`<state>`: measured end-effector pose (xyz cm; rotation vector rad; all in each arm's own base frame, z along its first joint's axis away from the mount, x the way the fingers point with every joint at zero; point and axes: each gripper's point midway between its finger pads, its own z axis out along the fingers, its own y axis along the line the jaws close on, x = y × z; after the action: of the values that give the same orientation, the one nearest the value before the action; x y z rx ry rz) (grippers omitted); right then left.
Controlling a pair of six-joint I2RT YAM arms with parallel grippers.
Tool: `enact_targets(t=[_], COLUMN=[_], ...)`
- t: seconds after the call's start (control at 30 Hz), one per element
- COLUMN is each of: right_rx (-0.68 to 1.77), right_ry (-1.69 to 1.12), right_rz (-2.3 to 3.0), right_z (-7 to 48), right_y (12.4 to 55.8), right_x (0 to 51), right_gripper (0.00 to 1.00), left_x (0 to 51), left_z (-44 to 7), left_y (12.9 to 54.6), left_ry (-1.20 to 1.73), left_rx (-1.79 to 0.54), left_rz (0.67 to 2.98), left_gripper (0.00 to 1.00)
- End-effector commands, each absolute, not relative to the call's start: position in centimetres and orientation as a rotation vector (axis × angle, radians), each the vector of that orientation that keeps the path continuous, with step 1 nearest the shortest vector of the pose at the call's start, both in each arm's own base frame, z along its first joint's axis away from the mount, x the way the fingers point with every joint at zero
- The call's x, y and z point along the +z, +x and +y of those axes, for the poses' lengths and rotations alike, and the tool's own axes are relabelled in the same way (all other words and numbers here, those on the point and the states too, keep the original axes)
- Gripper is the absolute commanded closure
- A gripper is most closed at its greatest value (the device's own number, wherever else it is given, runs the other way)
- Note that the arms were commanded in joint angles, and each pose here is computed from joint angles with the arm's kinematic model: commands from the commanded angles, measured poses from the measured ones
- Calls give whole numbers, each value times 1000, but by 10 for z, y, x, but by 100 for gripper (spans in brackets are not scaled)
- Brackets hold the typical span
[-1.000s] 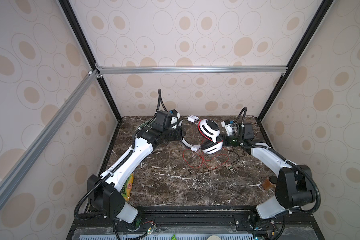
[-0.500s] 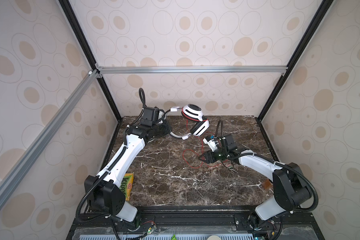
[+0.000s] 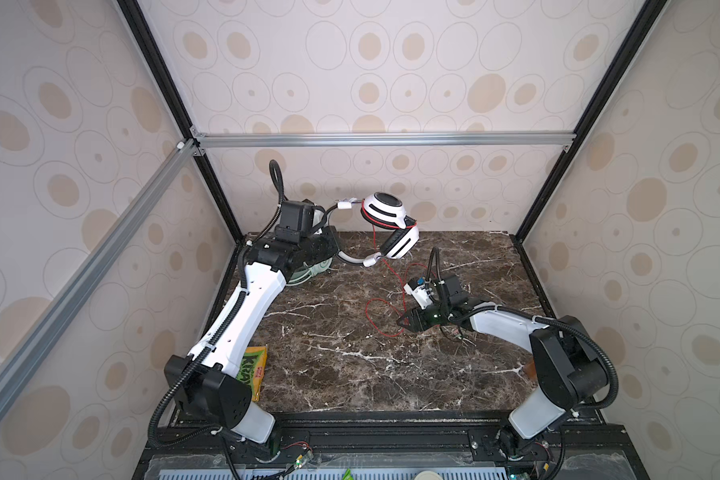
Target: Wrap the headphones
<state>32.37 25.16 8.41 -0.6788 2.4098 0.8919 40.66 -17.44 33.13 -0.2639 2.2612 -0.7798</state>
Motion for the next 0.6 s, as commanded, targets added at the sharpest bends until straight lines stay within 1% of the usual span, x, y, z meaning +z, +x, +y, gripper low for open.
enact_targets(t=[0.0, 0.2, 0.27, 0.4, 0.47, 0.57], right_rx=[875, 861, 875, 910, 927, 937], right_ry=[-682, -664, -659, -656, -665, -682], right_rz=[2398, 2433, 2439, 2439, 2441, 2435], right_z=[254, 255, 256, 261, 262, 261], right_y=[325, 331, 328, 321, 314, 301], right_x=[76, 56, 49, 46, 46, 49], right_gripper=[43, 46, 49, 63, 73, 86], left_x=[371, 370, 368, 366, 365, 363], left_z=[-172, -165, -163, -157, -157, -155], left_y=[405, 401, 402, 405, 407, 411], left_ry=[-266, -305, -317, -348, -361, -378], left_rx=[-823, -826, -831, -837, -850, -866], left_rz=[2155, 2151, 2153, 2150, 2148, 2147], left_gripper=[100, 100, 100, 100, 100, 100])
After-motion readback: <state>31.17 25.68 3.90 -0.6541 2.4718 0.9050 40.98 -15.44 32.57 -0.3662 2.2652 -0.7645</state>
